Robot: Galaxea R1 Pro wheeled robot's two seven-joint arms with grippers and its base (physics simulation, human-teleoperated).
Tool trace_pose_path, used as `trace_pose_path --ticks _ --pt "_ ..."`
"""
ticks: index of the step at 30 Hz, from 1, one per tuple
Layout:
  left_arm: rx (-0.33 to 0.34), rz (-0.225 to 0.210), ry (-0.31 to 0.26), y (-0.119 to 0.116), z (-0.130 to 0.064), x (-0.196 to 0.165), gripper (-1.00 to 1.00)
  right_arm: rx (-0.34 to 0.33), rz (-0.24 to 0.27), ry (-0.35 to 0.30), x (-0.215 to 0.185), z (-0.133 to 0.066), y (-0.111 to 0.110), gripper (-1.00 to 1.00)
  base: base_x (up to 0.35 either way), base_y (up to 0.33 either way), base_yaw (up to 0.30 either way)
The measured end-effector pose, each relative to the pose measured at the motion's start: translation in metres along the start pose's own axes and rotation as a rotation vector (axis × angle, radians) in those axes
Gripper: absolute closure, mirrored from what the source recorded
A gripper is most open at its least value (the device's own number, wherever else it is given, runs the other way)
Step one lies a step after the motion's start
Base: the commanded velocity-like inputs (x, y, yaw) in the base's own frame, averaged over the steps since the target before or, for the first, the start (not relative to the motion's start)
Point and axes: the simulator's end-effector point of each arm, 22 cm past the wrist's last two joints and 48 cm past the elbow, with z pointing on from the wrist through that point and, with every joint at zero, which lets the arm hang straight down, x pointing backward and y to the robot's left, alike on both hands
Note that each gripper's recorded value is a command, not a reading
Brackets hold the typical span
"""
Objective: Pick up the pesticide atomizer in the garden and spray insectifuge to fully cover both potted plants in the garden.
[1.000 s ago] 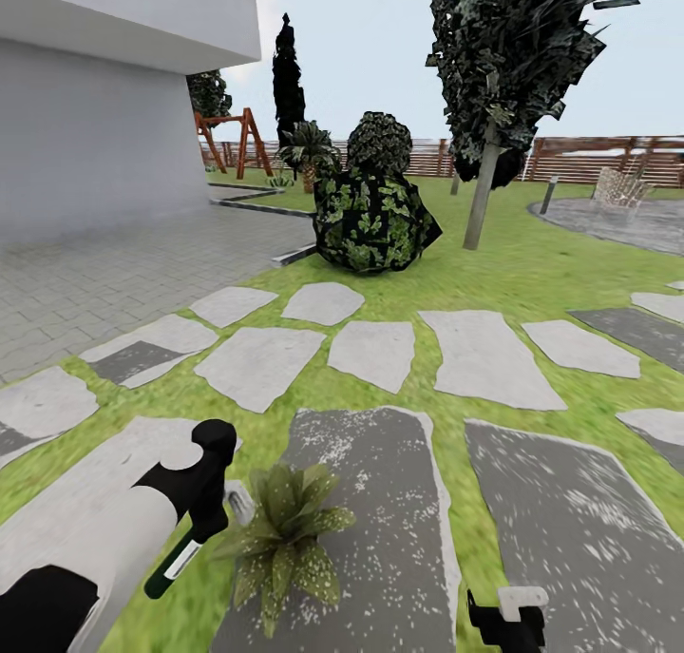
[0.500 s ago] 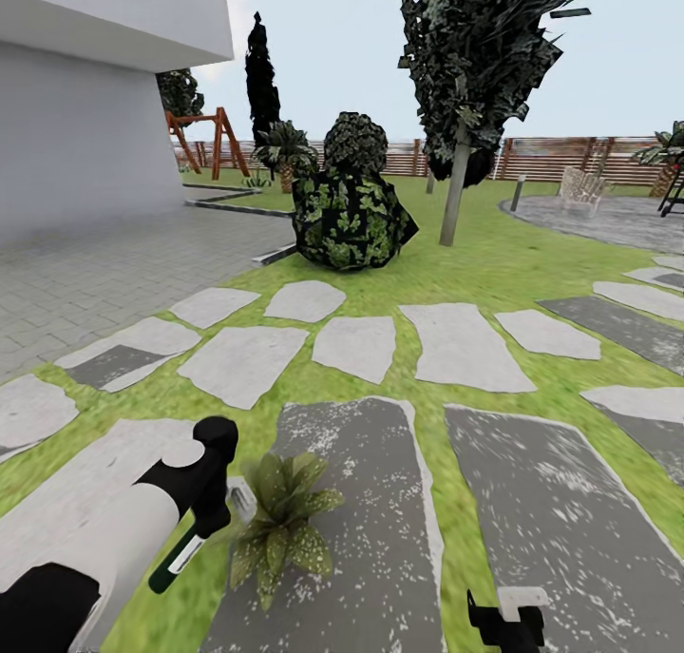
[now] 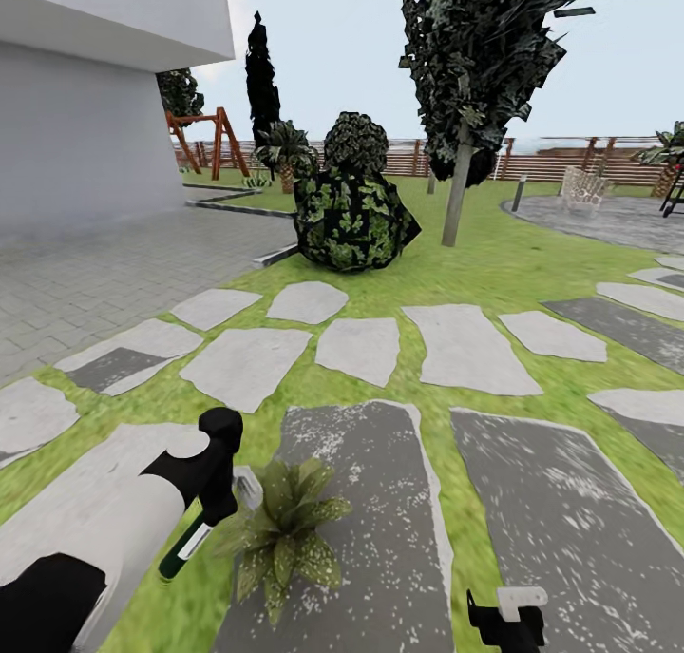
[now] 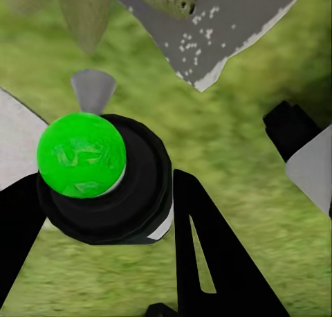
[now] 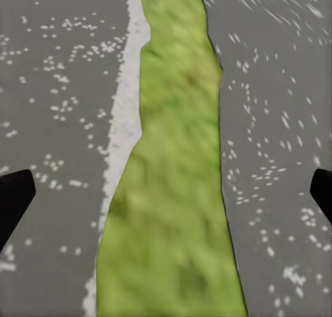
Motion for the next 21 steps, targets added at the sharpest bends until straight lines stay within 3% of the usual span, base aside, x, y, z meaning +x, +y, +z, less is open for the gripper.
trace_pose_path --ticks 4,12,21 --pt "-0.009 0.0 -0.009 0.003 -0.007 -0.004 1.0 0.0 0.0 0.0 0.0 0.0 0.0 -1.0 0.0 0.0 -0.253" --pt "-0.005 -0.003 0.007 0.003 0.002 0.003 1.0 0.0 -0.001 0.0 0.0 0.0 0.0 -1.0 0.015 0.009 -0.289" --pt "-0.004 -0.01 0.02 0.005 0.005 0.01 1.0 0.001 -0.001 0.0 0.0 0.0 -0.001 -1.0 0.127 0.211 -0.034"
